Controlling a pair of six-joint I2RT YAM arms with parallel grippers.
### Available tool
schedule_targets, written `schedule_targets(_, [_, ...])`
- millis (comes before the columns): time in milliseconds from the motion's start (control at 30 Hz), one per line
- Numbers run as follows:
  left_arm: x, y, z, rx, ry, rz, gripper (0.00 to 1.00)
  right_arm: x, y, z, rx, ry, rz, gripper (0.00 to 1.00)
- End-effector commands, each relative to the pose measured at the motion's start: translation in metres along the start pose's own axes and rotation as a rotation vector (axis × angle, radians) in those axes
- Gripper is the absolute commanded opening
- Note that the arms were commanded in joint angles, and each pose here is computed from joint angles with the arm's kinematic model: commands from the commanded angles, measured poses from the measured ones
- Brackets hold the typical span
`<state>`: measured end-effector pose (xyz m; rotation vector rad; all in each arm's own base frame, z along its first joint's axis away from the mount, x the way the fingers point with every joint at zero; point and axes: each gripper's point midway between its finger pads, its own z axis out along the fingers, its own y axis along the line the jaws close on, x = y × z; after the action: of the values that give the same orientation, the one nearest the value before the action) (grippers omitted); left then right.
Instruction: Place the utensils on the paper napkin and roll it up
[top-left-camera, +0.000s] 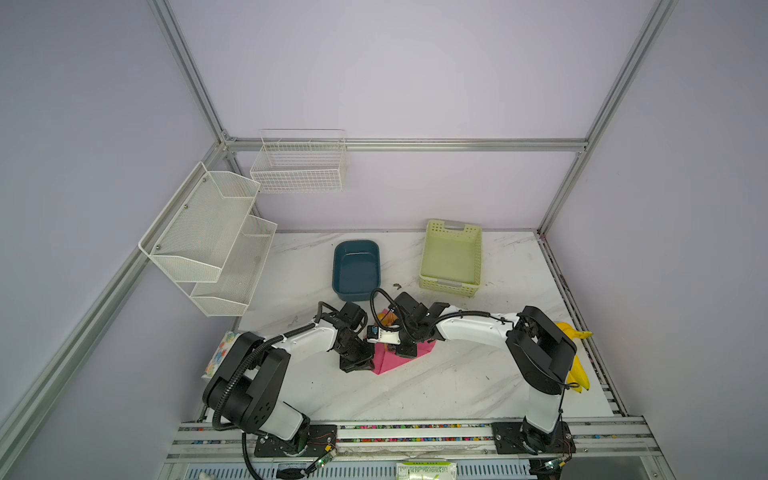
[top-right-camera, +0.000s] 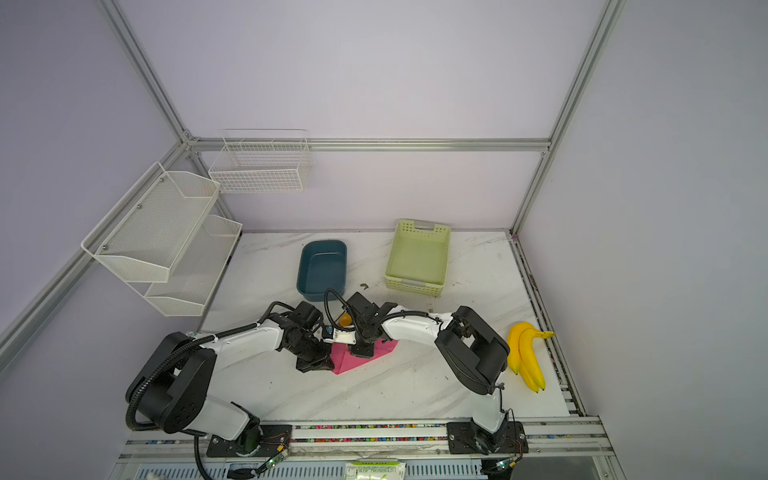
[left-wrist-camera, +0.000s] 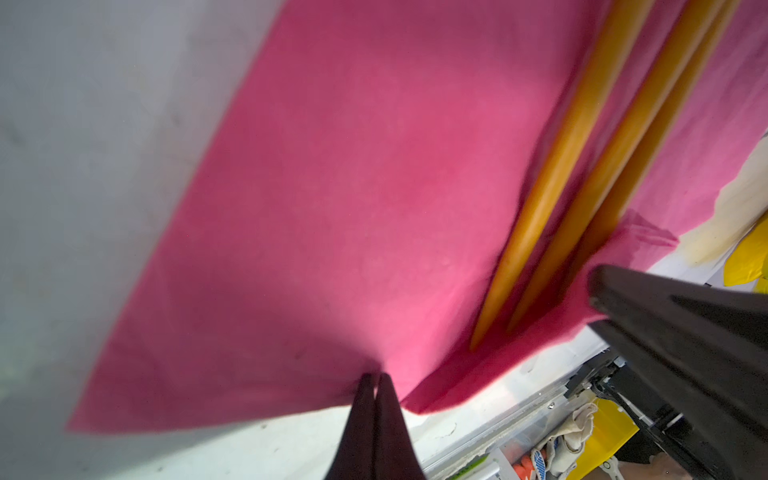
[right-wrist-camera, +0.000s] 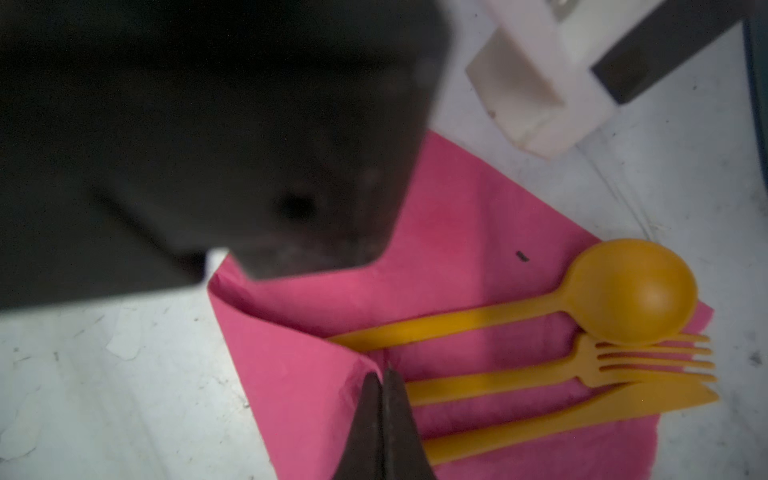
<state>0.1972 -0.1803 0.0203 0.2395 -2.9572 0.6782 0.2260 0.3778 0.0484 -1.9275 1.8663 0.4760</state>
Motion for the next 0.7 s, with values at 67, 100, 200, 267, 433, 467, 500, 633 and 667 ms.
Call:
schedule_targets(67, [-0.020,0.031,-0.013,-0.157,-0.066,-0.004,0.00,-0.002,0.000,0.002,-0.027,-0.041,0.031,0.00])
schedule_targets(100, [-0.022,0.032,-0.015,-0.159,-0.073,-0.005,0.00,-0.001,-0.001,0.001,-0.026,-0.043,0.040,0.00])
schedule_targets(200, [-0.025,0.033,-0.019,-0.157,-0.079,-0.002,0.00,0.002,-0.005,0.000,-0.030,-0.051,0.066,0.00])
schedule_targets(267, [-0.027,0.031,-0.020,-0.150,-0.080,0.003,0.00,0.003,-0.007,0.000,-0.030,-0.056,0.080,0.00])
schedule_targets(433, [-0.029,0.015,-0.030,-0.089,-0.108,0.015,0.00,0.008,-0.010,0.003,-0.034,-0.048,0.096,0.00])
schedule_targets(467, [-0.029,0.012,-0.033,-0.075,-0.114,0.015,0.00,0.006,-0.009,0.003,-0.039,-0.053,0.097,0.00])
schedule_targets(500, [-0.029,0.009,-0.036,-0.058,-0.123,0.015,0.00,0.005,-0.009,0.003,-0.043,-0.060,0.100,0.00])
schedule_targets(633, [-0.025,-0.004,-0.051,0.008,-0.163,0.016,0.00,0.003,-0.008,0.006,-0.055,-0.073,0.105,0.00])
schedule_targets(667, [-0.024,-0.006,-0.052,0.022,-0.164,0.011,0.00,0.003,-0.008,0.006,-0.057,-0.073,0.106,0.00])
